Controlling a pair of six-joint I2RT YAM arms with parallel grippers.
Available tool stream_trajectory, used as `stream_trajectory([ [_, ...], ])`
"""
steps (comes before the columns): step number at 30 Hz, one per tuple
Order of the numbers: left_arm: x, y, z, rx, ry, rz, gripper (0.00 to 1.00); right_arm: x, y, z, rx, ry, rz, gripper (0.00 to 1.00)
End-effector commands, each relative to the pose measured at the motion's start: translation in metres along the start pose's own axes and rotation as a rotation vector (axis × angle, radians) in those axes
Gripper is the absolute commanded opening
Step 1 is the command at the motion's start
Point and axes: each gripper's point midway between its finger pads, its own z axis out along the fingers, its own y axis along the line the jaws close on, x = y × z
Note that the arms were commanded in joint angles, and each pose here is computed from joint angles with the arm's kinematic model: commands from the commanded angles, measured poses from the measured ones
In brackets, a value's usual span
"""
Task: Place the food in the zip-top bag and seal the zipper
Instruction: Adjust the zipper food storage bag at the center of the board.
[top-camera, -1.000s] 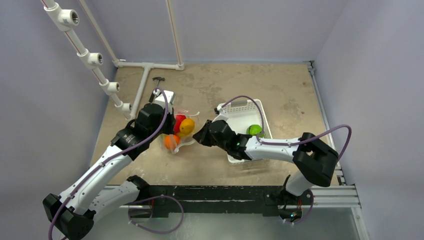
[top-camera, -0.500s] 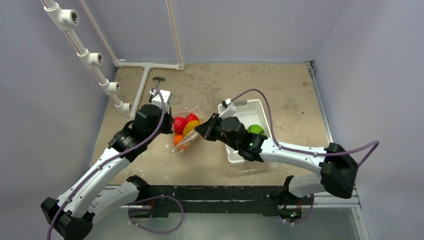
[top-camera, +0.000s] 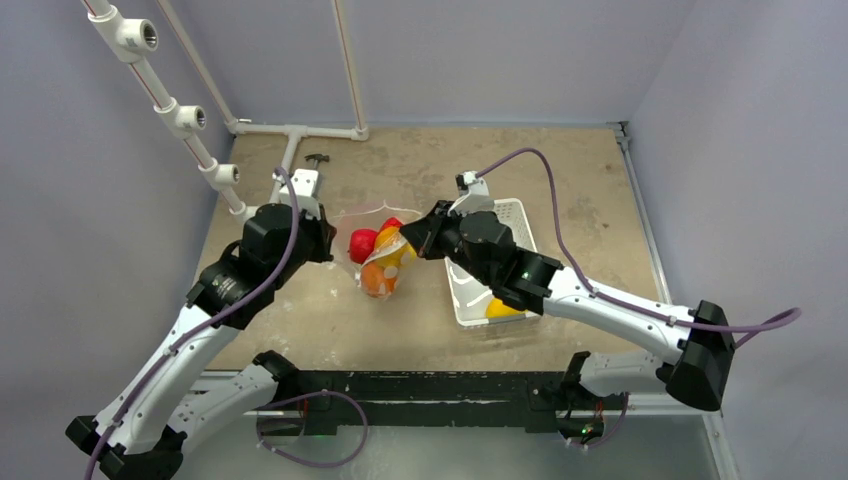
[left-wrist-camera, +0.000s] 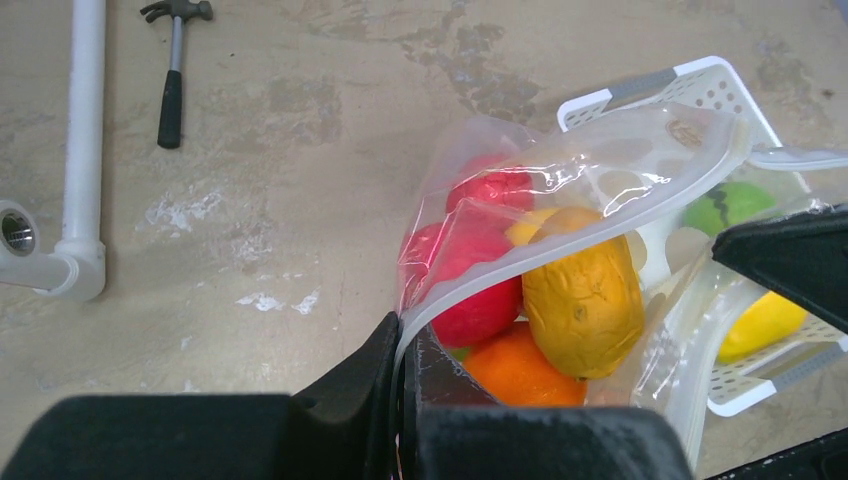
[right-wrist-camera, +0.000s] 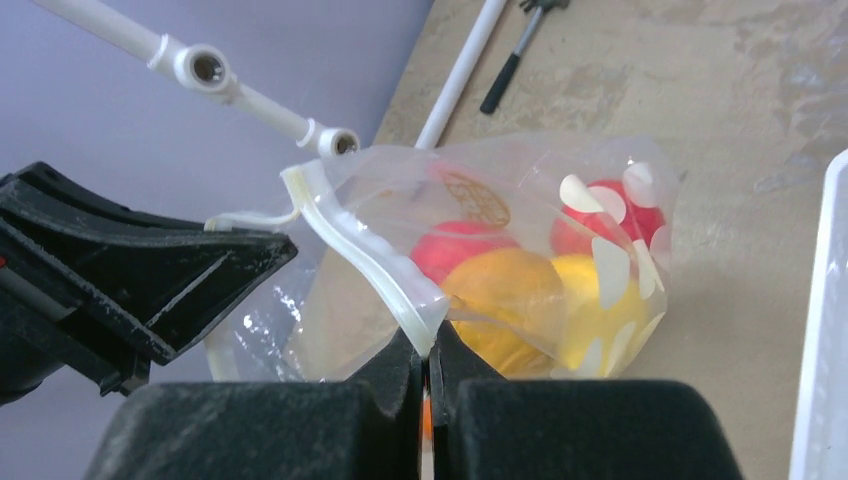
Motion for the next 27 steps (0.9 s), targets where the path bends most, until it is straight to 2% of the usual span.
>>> stream_trajectory([
  [1,-0.002,-0.009,0.001,0.028,0.036,-0.038,0.00,-0.029,-0.007,0.001,0.022,-0.064,-0.054,0.00],
  [8,0.055,-0.021,0.039,0.064,0.164,-0.111,0.00,0.022,-0.061,0.032,0.044,0.064,-0.061,0.00],
  [12,0.082,-0.017,0.054,0.033,0.234,-0.108,0.00,0.034,-0.072,0.037,0.063,0.098,-0.072,0.00],
  [22,0.024,-0.014,0.028,0.032,0.072,-0.081,0.00,-0.013,-0.038,0.020,0.012,0.010,-0.119,0.00],
  [27,0.014,0.001,0.021,-0.026,0.008,-0.057,0.00,-0.003,-0.032,0.025,-0.044,0.046,-0.134,0.00],
])
